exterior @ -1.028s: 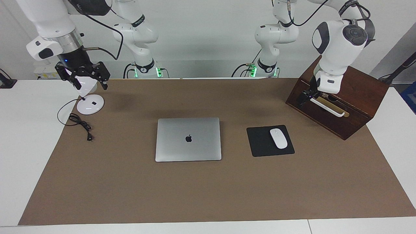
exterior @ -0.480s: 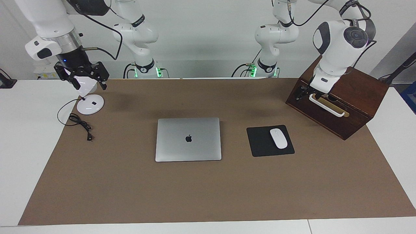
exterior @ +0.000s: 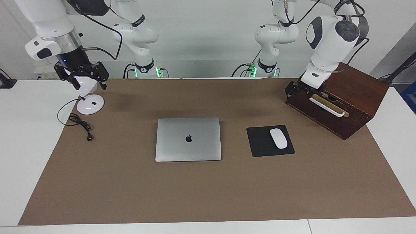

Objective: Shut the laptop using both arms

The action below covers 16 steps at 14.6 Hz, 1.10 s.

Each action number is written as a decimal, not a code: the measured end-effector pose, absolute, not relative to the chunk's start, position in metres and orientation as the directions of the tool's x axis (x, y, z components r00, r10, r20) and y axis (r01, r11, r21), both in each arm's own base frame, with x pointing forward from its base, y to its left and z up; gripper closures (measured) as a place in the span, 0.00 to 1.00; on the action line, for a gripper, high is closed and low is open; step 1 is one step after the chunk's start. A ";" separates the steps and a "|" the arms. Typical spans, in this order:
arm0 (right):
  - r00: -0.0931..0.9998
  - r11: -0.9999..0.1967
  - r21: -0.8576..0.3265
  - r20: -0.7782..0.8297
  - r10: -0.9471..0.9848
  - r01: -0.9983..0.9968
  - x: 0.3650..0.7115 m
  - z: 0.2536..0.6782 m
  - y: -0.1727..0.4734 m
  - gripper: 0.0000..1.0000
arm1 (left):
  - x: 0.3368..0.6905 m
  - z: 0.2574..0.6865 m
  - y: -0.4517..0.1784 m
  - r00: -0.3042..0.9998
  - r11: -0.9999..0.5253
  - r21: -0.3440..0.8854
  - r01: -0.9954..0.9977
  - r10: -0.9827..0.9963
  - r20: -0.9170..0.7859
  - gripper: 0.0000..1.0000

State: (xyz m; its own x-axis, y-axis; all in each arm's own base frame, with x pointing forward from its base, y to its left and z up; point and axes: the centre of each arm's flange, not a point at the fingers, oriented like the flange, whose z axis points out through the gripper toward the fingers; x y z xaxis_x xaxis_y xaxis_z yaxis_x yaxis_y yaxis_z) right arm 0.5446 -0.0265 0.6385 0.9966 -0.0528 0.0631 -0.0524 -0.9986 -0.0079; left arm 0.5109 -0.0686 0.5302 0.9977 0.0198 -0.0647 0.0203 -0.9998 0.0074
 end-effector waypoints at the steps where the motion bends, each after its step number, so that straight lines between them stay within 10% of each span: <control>1: 0.997 -0.999 -0.008 0.063 -0.053 -0.052 0.545 0.639 -0.027 0.00 | 0.510 0.538 -0.067 0.998 -1.000 0.011 0.024 0.023 -0.050 0.00; 16: 0.996 -0.999 -0.008 0.066 -0.054 -0.053 0.544 0.640 -0.027 0.00 | 0.519 0.588 -0.050 0.998 -1.000 0.014 0.018 0.017 -0.065 0.00</control>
State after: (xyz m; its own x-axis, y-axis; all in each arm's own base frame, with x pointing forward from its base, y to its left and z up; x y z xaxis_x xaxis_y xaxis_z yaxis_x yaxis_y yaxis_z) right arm 0.5438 -0.0269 0.6400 0.9964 -0.0536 0.0660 -0.0532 -0.9986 -0.0079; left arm 0.5189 -0.0496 0.5883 0.9978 0.0172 -0.0645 0.0181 -0.9997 0.0142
